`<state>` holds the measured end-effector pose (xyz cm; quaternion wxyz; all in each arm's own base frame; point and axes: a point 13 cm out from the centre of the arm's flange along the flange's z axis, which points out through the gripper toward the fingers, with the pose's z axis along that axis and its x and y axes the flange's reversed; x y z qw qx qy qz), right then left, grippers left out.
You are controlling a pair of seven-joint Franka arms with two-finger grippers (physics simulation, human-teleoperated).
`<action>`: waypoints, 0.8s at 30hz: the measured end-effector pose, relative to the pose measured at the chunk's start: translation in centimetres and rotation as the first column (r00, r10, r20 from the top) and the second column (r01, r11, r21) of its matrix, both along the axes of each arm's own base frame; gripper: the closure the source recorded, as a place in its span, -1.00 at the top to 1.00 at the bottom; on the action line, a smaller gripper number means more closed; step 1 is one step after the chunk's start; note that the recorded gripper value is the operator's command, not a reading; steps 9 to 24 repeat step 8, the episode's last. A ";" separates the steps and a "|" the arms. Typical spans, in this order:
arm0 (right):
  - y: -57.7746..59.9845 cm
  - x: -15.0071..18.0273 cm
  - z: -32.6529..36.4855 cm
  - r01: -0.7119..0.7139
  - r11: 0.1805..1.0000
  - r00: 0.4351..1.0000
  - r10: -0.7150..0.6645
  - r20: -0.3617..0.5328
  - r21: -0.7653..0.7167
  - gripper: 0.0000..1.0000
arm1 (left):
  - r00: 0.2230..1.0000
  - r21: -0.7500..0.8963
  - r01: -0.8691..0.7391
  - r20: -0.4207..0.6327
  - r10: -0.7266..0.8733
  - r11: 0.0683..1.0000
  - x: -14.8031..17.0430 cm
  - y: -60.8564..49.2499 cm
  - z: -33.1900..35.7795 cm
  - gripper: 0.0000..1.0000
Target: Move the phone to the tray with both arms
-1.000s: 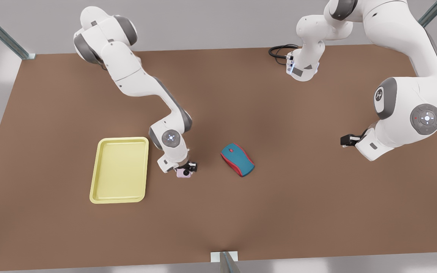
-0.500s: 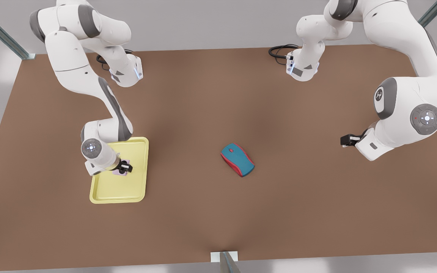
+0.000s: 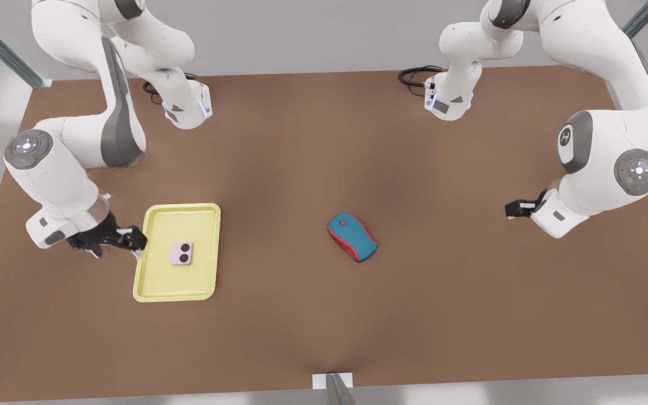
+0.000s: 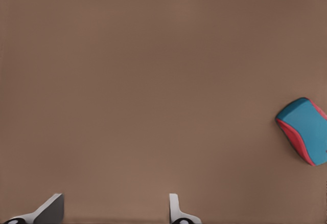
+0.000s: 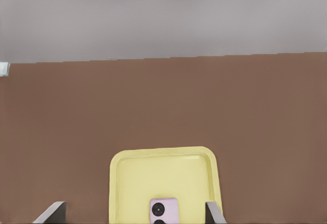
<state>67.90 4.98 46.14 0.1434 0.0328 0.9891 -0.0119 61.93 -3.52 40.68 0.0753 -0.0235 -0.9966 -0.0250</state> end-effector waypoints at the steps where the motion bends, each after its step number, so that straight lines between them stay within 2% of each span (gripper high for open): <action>1: -2.4 -0.3 2.8 0.033 0.999 0.999 -0.033 0.003 0.004 1.00 | 1.000 0.000 -0.008 0.000 0.008 1.000 0.0 0.0 0.0 1.00; 4: -9.8 -2.7 5.4 0.137 0.990 0.989 -0.136 -0.059 0.018 1.00 | 1.000 0.003 -0.027 0.002 0.027 1.000 0.0 -0.1 0.0 1.00; 8: -7.7 -4.5 4.1 0.083 0.996 0.983 -0.077 -0.166 0.025 1.00 | 0.999 0.007 -0.050 0.003 0.050 0.999 0.0 -0.1 0.0 1.00; 24: -7.7 -4.5 4.1 0.083 0.996 0.983 -0.077 -0.166 0.025 1.00 | 0.999 0.007 -0.050 0.003 0.050 0.999 0.0 -0.1 0.0 1.00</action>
